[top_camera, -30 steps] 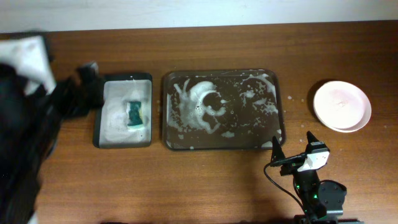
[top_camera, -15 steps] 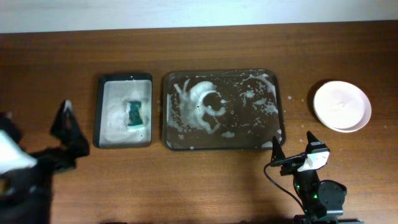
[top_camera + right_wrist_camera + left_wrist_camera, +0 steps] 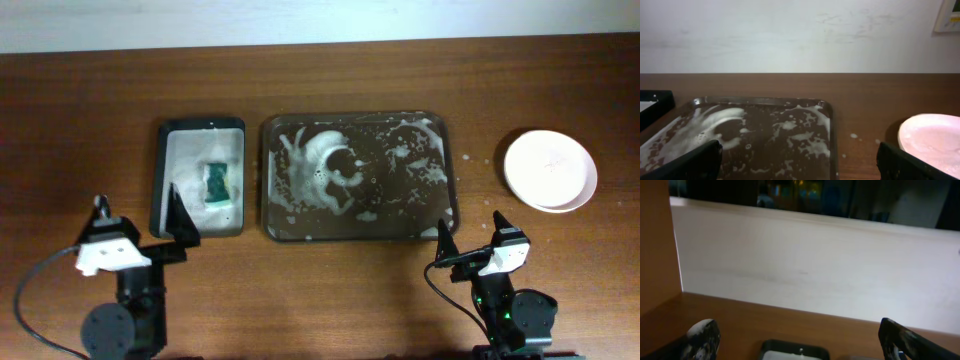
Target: Clean dirty plates on tray and stack at the side
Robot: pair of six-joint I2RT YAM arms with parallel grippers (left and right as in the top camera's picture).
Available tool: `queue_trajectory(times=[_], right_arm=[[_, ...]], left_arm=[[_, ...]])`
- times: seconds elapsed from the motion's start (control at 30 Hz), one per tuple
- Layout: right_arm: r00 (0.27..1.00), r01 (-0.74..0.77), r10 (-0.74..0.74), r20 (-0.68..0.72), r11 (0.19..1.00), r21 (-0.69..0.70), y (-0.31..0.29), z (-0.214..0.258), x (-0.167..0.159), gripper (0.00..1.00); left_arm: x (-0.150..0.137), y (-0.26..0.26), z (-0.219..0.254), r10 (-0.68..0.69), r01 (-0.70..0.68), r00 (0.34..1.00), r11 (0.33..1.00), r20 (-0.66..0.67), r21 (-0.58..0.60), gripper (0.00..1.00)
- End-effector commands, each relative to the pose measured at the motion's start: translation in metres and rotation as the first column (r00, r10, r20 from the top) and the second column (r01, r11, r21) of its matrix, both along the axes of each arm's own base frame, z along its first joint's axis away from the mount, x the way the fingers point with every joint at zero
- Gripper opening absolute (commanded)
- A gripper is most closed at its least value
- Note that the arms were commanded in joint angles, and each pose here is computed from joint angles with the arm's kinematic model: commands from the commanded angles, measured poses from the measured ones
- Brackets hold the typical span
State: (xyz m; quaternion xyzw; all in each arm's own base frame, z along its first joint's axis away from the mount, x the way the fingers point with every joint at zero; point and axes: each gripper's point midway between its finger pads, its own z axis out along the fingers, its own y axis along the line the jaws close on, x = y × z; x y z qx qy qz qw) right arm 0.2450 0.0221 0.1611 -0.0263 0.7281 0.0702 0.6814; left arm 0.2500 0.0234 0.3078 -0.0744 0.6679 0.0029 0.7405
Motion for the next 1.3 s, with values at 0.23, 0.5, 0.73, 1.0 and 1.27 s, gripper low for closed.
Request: queue_trajectory(times=[0.23, 0.5, 0.73, 1.0, 1.27], right_arm=[[1.0, -0.024, 0.024, -0.004, 1.0, 0.007, 0.005, -0.002, -0.001, 0.98], [1.0, -0.024, 0.024, -0.004, 1.0, 0.007, 0.005, -0.002, -0.001, 0.98], [1.0, -0.024, 0.024, -0.004, 1.0, 0.007, 0.005, -0.002, -0.001, 0.98], [1.0, -0.024, 0.024, -0.004, 1.0, 0.007, 0.005, -0.002, -0.001, 0.98], [1.0, -0.024, 0.024, -0.004, 1.0, 0.007, 0.005, -0.002, -0.001, 0.98]], left_arm=[[-0.006, -0.005, -0.074, -0.023, 0.017, 0.999, 0.991, 0.04, 0.133, 0.99], [-0.007, -0.015, -0.094, -0.076, 0.068, 0.997, 0.98, 0.034, 0.187, 0.99], [-0.004, -0.023, -0.125, -0.11, 0.132, 0.989, 0.955, -0.097, 0.264, 0.99], [-0.004, -0.023, -0.149, -0.112, 0.159, 0.975, 0.955, -0.191, 0.25, 0.99], [-0.004, -0.022, -0.15, -0.106, 0.153, 0.975, 0.956, -0.194, 0.25, 0.99]])
